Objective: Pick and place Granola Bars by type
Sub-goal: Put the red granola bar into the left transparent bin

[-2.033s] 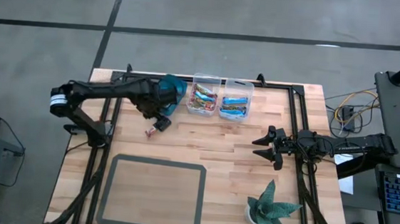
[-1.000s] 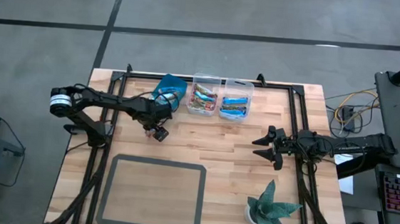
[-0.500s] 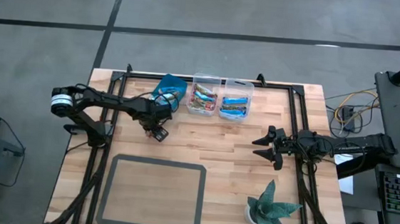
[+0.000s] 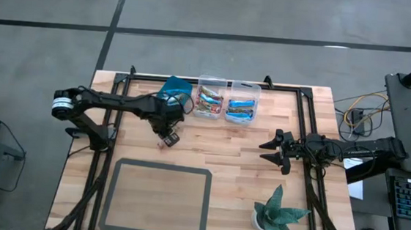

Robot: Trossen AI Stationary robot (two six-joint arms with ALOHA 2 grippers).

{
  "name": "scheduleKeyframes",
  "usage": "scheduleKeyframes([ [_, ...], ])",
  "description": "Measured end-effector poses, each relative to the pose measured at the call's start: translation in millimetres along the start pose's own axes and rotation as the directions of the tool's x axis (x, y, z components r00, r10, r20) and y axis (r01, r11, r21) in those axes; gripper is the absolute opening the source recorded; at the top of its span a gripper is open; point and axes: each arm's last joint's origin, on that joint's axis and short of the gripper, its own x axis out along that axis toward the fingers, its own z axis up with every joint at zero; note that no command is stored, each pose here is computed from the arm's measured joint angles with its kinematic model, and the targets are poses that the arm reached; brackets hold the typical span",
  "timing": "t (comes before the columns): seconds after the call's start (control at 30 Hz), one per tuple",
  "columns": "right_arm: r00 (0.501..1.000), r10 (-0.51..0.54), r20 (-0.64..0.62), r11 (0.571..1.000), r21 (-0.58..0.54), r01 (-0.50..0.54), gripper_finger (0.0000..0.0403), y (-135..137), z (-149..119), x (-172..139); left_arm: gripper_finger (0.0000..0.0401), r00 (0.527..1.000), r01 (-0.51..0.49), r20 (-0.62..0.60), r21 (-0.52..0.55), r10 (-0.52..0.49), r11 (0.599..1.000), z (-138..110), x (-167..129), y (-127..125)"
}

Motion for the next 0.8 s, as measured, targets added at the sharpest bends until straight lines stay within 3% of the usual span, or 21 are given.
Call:
scheduleKeyframes([
  [0.07, 1.000, 0.000, 0.000, 1.000, 0.000, 0.000, 0.0210, 0.0, 0.0, 0.0, 0.0008, 1.000, 0.017, 0.015, 0.024, -0.018, 1.000, 5.0, -11.4, -4.8],
  [0.27, 1.000, 0.000, 0.000, 1.000, 0.000, 0.000, 0.0210, 0.0, 0.0, 0.0, 0.0000, 0.997, 0.059, 0.047, 0.040, -0.061, 0.997, 14.7, -34.7, -12.1],
  [0.67, 1.000, 0.000, 0.000, 1.000, 0.000, 0.000, 0.0210, 0.0, 0.0, 0.0, 0.0000, 0.999, 0.041, 0.011, 0.017, -0.041, 0.999, 10.7, -32.5, -10.1],
  [0.8, 1.000, 0.000, 0.000, 1.000, 0.000, 0.000, 0.0210, 0.0, 0.0, 0.0, 0.0001, 0.999, 0.043, 0.013, -0.057, -0.042, 0.997, 7.6, -19.4, -7.8],
])
